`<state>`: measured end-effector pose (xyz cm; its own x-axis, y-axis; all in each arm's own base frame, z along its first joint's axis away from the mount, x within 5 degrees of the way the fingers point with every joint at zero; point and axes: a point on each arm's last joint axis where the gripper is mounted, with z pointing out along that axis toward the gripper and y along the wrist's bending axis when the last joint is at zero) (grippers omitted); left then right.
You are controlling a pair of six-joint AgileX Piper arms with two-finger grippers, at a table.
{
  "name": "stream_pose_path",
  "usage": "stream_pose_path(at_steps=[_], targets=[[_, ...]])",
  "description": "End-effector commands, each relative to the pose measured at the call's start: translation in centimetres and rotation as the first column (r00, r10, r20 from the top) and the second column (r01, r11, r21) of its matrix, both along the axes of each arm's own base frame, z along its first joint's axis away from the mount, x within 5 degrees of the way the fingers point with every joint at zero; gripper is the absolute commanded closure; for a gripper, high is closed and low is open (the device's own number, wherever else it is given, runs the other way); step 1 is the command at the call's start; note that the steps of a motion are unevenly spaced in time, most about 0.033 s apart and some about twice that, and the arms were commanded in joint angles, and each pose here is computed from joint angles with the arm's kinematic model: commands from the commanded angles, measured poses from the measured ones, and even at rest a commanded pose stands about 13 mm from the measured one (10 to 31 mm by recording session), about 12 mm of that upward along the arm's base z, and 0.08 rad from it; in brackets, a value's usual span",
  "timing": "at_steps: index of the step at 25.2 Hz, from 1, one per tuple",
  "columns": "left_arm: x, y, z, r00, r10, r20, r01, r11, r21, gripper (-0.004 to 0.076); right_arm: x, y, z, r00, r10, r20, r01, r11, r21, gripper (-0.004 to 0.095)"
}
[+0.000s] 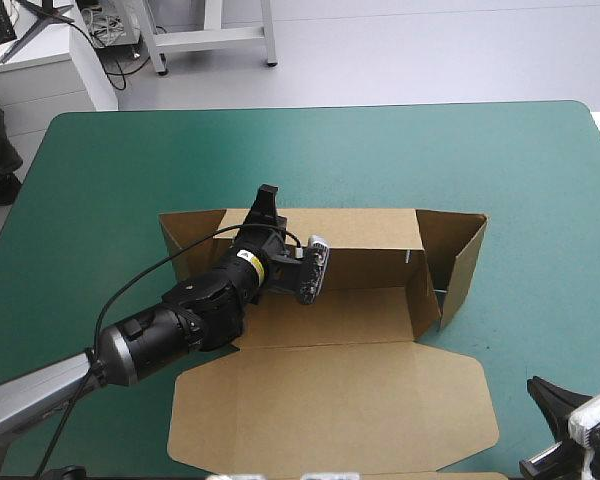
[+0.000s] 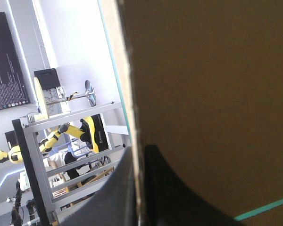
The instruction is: Fold the box
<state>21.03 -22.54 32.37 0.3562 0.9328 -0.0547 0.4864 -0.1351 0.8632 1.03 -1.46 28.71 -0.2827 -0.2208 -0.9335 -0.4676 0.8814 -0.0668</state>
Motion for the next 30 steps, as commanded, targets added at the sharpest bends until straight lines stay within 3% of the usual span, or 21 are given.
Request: stream_pose_path(at_steps=[1,2,4,6,7,9,11,16,19,30], targets=[[-0.7,-0.2,1.2,0.999,-0.029,0.026,0.03,0.998,-0.056,0.0734,0.4,0.0,1.3,0.997,-0.015,0.074,0.016,1.0,-0.007,0.0834],[-1.1,-0.4,1.2,0.999,-0.033,0.032,0.034,0.999,-0.042,0.0734,0.3,0.0,1.1,0.998,-0.018,0.059,0.018,1.0,-0.013,0.0712],[-1.5,-0.7,1.2,0.998,-0.047,0.036,0.048,0.998,-0.033,0.0734,0.3,0.0,1.1,0.998,-0.019,0.056,0.02,1.0,-0.013,0.0559],[-1.9,-1.0,1.3,0.997,-0.061,0.053,0.062,0.998,-0.023,0.0734,0.3,0.0,1.2,0.998,-0.024,0.056,0.024,1.0,0.002,0.0453],[-2.1,-1.1,1.4,0.998,-0.047,0.052,0.05,0.998,-0.046,0.0734,0.4,0.0,1.3,0.998,-0.043,0.054,0.041,0.998,0.045,0.0422],[-2.0,-1.0,1.3,0.999,-0.022,0.043,0.024,0.998,-0.049,0.0734,0.8,0.0,1.8,0.996,-0.08,0.034,0.076,0.992,0.097,0.0423],[-2.0,-0.8,1.3,0.999,-0.01,0.042,0.012,0.999,-0.042,0.0734,1.2,0.2,2.5,0.995,-0.1,0.019,0.097,0.99,0.103,0.0423],[-2.0,-0.8,1.3,0.999,-0.004,0.041,0.006,0.999,-0.038,0.0734,4.1,1.4,8.5,0.979,-0.203,-0.007,0.203,0.976,0.084,0.0423],[-2.0,-0.7,1.3,0.999,-0.001,0.041,0.002,0.999,-0.036,0.0734,5.9,2.1,11.7,0.962,-0.27,-0.032,0.271,0.962,0.029,0.0423],[-2.0,-0.8,1.3,0.999,-0.002,0.04,0.004,0.999,-0.038,0.0734,10.0,4.8,19.8,0.957,-0.288,0.024,0.289,0.957,-0.03,0.0424]])
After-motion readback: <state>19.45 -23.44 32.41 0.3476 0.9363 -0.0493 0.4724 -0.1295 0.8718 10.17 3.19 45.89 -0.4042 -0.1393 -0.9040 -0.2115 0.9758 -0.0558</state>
